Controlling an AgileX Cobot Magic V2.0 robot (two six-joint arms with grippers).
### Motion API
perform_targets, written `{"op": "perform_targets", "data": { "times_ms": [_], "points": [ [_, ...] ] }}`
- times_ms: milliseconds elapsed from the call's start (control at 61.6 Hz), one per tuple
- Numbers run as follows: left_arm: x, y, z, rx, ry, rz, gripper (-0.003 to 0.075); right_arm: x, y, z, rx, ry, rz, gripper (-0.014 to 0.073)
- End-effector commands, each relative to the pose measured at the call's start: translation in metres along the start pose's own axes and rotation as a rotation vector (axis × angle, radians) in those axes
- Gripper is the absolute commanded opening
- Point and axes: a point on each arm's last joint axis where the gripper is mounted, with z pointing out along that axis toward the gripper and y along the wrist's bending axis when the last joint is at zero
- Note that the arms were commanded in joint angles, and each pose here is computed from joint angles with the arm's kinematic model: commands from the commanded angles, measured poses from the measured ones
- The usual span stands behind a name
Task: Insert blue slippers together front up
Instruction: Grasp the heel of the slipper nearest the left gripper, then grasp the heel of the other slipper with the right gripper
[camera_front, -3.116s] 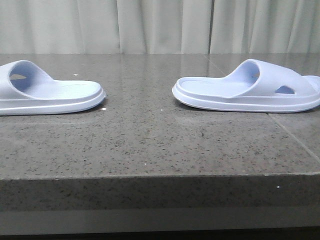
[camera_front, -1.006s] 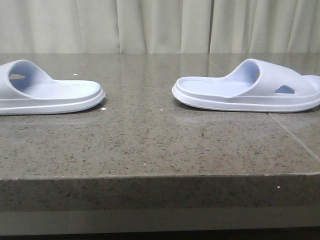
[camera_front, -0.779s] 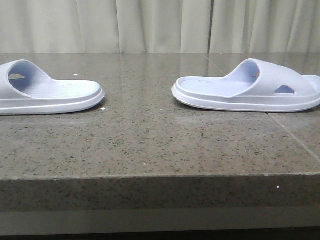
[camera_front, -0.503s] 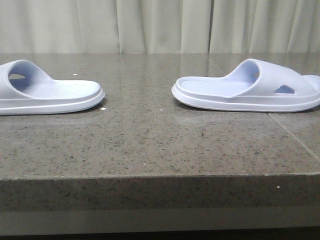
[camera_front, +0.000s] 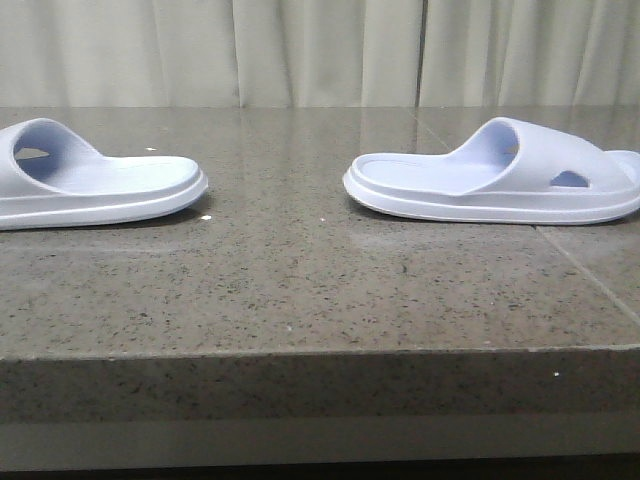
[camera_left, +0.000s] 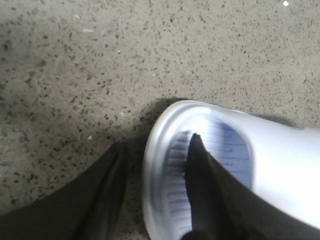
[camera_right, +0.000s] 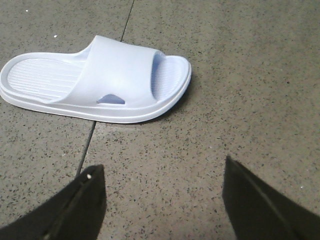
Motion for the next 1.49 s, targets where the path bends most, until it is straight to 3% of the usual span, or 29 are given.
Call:
{"op": "perform_targets", "data": {
  "times_ms": [0,389,633,844,1071,1282,1477],
  "points": [
    [-0.001,-0.01,-0.003,0.042,0.012,0.012,0.026,-0.016,0.0,-0.004,0.007,-0.094,0.007,0.0521],
    [0.008,-0.017,0.012,0.106,0.129,0.064,0.0243,-0.016,0.0,-0.004,0.007,-0.093,0.007,0.0521],
    [0.008,-0.017,0.012,0.112,0.137,0.067,-0.002,-0.016,0.0,-0.004,0.007,-0.091,0.007,0.0521],
    [0.008,-0.025,0.007,0.171,0.121,0.069,-0.002,-0.016,0.0,-0.004,0.007,-0.091,0.007,0.0521],
    [0.007,-0.061,-0.028,0.336,0.001,0.17,-0.002,-0.016,0.0,-0.004,0.007,-0.091,0.007,0.0521],
    [0.034,-0.082,-0.05,0.431,-0.149,0.187,-0.002,-0.016,0.0,-0.004,0.007,-0.094,0.007,0.0521],
    [0.052,-0.089,-0.037,0.415,-0.146,0.175,-0.002,-0.027,-0.001,0.0,0.015,-0.11,0.06,0.0519]
  ]
}}
